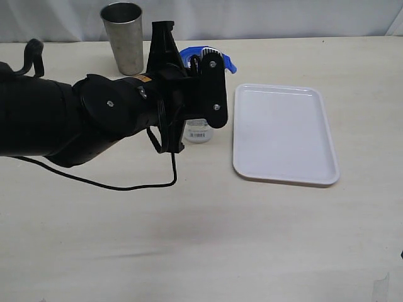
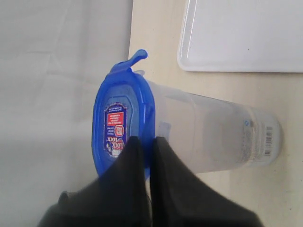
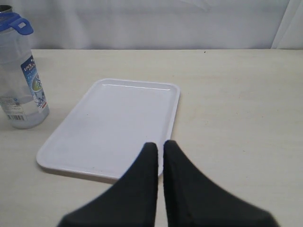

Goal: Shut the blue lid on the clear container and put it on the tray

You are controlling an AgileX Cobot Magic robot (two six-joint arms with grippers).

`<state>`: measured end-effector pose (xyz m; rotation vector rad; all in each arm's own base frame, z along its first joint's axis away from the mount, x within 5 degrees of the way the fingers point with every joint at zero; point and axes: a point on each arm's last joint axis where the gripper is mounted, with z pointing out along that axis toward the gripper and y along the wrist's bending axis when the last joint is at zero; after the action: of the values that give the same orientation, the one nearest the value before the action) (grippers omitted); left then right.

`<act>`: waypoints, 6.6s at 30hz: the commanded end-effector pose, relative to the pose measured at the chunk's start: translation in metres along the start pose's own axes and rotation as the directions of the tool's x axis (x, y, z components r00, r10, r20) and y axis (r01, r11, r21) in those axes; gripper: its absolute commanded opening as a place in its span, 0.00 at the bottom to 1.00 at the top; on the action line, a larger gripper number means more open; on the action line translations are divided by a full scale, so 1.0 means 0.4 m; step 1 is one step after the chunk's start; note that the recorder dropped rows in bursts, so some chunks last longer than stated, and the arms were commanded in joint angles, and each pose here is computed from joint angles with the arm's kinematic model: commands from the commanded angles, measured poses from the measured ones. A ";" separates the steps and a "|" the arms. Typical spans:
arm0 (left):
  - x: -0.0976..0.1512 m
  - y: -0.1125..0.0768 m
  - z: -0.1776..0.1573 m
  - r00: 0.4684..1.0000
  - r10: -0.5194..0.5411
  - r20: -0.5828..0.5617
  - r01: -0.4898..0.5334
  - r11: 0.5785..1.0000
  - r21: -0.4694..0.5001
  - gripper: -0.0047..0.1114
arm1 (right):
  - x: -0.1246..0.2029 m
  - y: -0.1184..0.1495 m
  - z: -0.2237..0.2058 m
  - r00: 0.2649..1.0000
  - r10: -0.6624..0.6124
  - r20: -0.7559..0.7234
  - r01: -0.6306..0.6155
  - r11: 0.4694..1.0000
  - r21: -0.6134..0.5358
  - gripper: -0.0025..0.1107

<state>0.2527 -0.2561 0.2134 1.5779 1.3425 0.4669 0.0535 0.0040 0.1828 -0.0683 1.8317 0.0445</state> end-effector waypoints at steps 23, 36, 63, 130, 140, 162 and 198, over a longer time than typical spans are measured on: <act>-0.001 0.001 -0.006 1.000 -0.019 -0.008 0.019 1.000 -0.014 0.04 | 0.002 -0.001 0.000 1.000 -0.012 0.004 0.012 1.000 0.008 0.06; -0.005 -0.006 -0.006 1.000 -0.014 0.009 0.014 1.000 0.016 0.04 | 0.002 -0.001 0.000 1.000 -0.012 0.004 0.012 1.000 0.008 0.06; -0.005 -0.006 -0.006 1.000 0.001 0.009 -0.001 1.000 0.016 0.25 | 0.002 -0.001 0.000 1.000 -0.012 0.004 0.012 1.000 0.008 0.06; 0.138 0.067 -0.022 0.814 -0.492 -0.307 0.365 0.846 -0.388 0.04 | 0.002 -0.001 0.000 1.000 -0.012 0.004 0.012 1.000 0.008 0.06; 0.226 0.106 0.031 0.600 -0.798 -0.062 0.771 0.597 -0.221 0.04 | 0.002 -0.001 0.000 1.000 -0.012 0.004 0.012 1.000 0.008 0.06; 0.412 0.111 0.002 0.261 -0.894 0.363 0.920 0.345 0.186 0.04 | 0.002 -0.001 0.000 1.000 -0.019 0.004 0.019 1.000 0.009 0.06; 0.465 0.004 0.080 0.306 -0.886 0.347 0.877 0.404 0.258 0.04 | -0.445 0.010 0.021 0.816 0.179 0.550 -0.114 0.982 -0.150 0.06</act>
<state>0.3381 -0.1013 0.1471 0.6260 1.6046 -0.5931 0.0825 0.0105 0.3452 0.0232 1.0862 0.2699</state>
